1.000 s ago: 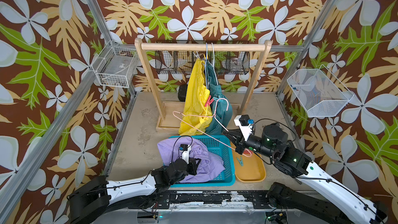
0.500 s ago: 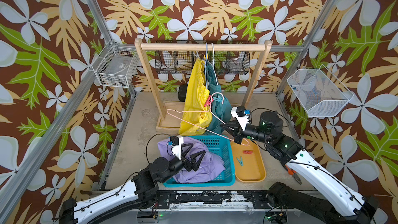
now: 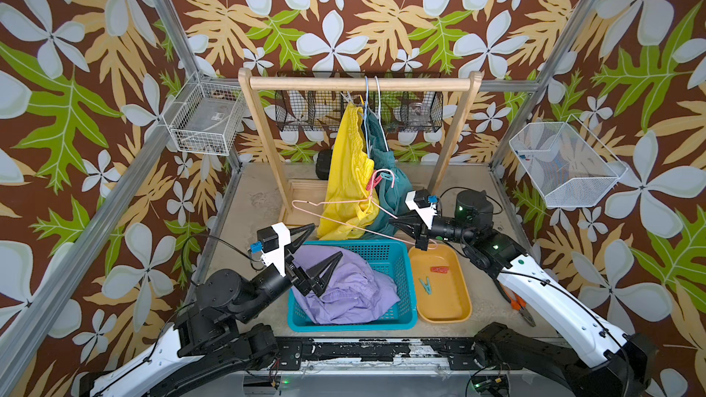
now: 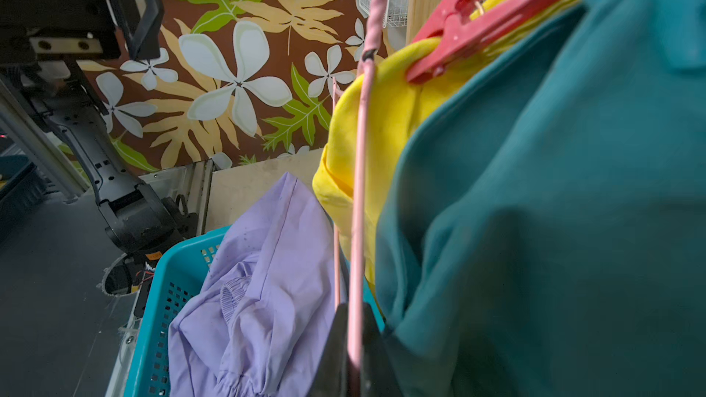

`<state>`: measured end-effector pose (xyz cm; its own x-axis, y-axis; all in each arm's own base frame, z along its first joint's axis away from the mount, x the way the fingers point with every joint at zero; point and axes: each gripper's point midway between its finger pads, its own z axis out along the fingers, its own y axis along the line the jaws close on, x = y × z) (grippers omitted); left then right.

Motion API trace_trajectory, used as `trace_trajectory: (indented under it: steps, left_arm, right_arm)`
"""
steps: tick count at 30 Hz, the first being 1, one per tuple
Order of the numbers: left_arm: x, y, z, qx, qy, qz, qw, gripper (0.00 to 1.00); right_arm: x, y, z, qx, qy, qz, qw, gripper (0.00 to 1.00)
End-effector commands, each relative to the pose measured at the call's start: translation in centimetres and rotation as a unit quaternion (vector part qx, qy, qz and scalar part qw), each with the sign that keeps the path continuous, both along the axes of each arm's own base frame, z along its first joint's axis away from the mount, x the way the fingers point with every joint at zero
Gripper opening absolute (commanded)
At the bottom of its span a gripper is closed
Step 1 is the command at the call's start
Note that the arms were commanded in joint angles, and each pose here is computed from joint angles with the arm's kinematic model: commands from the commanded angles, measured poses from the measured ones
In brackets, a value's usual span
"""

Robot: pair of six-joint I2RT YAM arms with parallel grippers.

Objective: Remove the clothespins securing shorts to the hanger
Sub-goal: Place the shorts in the basket, then place the hanger on the clothesline.

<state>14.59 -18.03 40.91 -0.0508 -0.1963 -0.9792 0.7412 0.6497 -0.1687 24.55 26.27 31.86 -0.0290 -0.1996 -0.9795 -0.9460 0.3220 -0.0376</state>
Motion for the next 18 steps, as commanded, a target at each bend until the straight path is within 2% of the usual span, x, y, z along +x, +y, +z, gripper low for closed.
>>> trace_trajectory:
  steps: [1, 6, 12, 18]
  left_arm:
    - [0.6, 0.5, -3.3, 0.134, -0.008, 0.024, 0.991, 1.0]
    - [-1.1, -1.6, -5.1, 0.211, -0.011, -0.055, 0.976, 1.0]
    - [-2.7, 0.0, -2.4, 0.18, -0.073, -0.065, 0.979, 1.0]
    - [-3.0, -0.7, -5.2, 0.238, -0.052, -0.093, 0.966, 0.97]
  right_arm:
    - [-1.6, 0.1, 0.5, 0.005, -0.071, 0.043, 0.997, 0.0]
    - [-4.5, 0.0, -0.9, 0.003, -0.112, 0.107, 0.988, 0.0]
    - [-4.5, 0.0, -1.7, -0.011, -0.11, 0.11, 0.988, 0.0]
    - [-5.7, -0.1, -2.5, -0.024, -0.141, 0.145, 0.979, 0.0]
